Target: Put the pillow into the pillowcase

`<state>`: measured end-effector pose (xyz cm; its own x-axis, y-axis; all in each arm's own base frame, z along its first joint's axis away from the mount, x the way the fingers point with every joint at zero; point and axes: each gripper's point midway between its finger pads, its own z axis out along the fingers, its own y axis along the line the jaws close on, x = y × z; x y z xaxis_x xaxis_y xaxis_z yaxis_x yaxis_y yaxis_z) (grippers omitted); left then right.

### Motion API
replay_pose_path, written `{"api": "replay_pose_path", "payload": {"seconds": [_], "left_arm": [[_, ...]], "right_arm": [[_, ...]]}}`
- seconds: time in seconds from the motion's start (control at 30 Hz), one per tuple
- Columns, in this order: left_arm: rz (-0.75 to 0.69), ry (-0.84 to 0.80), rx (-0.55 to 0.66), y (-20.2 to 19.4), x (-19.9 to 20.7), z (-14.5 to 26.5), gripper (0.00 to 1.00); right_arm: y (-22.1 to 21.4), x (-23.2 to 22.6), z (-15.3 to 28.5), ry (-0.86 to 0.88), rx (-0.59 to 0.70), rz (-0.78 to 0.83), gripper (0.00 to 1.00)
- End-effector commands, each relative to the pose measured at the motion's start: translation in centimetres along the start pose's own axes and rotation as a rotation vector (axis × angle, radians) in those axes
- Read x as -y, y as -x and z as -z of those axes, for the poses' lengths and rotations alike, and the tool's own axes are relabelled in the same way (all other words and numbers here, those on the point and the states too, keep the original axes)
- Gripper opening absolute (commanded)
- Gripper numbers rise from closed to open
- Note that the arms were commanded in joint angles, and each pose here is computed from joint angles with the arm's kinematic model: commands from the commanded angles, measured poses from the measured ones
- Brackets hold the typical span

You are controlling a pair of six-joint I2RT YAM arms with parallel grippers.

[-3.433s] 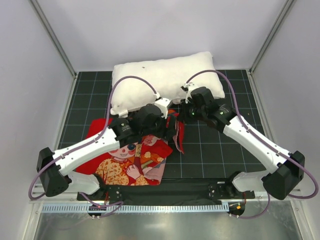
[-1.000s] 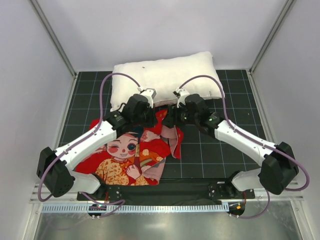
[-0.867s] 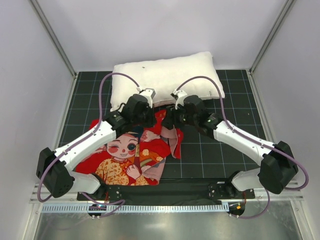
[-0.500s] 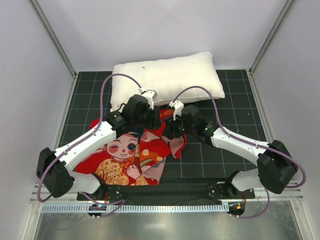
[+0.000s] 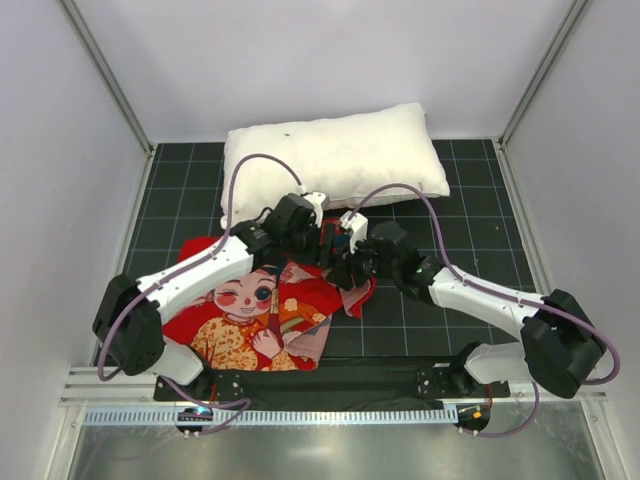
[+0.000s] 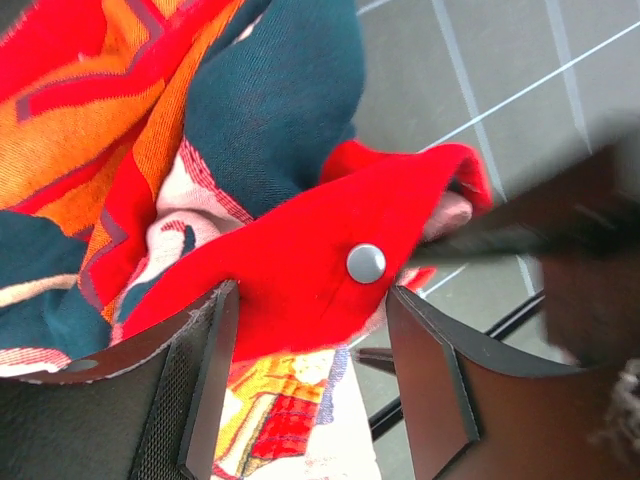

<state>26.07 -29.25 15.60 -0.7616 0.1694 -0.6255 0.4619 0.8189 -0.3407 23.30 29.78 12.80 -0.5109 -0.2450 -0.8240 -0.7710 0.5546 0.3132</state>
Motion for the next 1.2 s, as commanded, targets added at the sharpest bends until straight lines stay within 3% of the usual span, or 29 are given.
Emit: {"api": "replay_pose_path", "payload": {"seconds": [0.0, 0.13, 0.17, 0.23, 0.27, 0.47, 0.77, 0.93, 1.17], "left_arm": [[0.019, 0.004, 0.024, 1.3, 0.0, -0.8, 0.64], [0.042, 0.018, 0.006, 1.0, -0.8, -2.0, 0.54], [0.045, 0.016, 0.005, 1.0, -0.8, -2.1, 0.44], [0.059, 0.024, 0.011, 1.3, -1.1, -2.1, 0.32], [0.065, 0.023, 0.014, 1.4, -1.2, -2.1, 0.23], [0.107, 0.026, 0.06, 2.3, -2.1, -0.6, 0.0], [0.182, 0.118, 0.142, 5.3, -4.8, 3.0, 0.0], [0.192, 0.127, 0.266, 10.0, -4.5, 9.0, 0.0], [0.207, 0.132, 0.364, 11.4, -4.6, 15.1, 0.0]], "right_arm": [[3.3, -0.9, 0.9, 0.026, 0.144, 0.085, 0.43], [3.1, -0.7, 0.8, 0.02, 0.157, 0.088, 0.25], [3.2, -0.7, 0.8, 0.019, 0.16, 0.092, 0.22], [3.1, -0.5, 0.7, 0.012, 0.155, 0.09, 0.15], [3.1, -0.4, 0.7, 0.009, 0.157, 0.091, 0.15], [2.6, -0.3, 0.6, 0.004, 0.145, 0.085, 0.06], [2.1, -1.3, 2.6, 0.017, 0.125, 0.03, 0.04], [-0.1, 2.5, 5.5, -0.215, 0.073, -0.102, 0.04], [-3.2, 10.1, 10.4, -0.618, 0.022, -0.413, 0.04]]}}
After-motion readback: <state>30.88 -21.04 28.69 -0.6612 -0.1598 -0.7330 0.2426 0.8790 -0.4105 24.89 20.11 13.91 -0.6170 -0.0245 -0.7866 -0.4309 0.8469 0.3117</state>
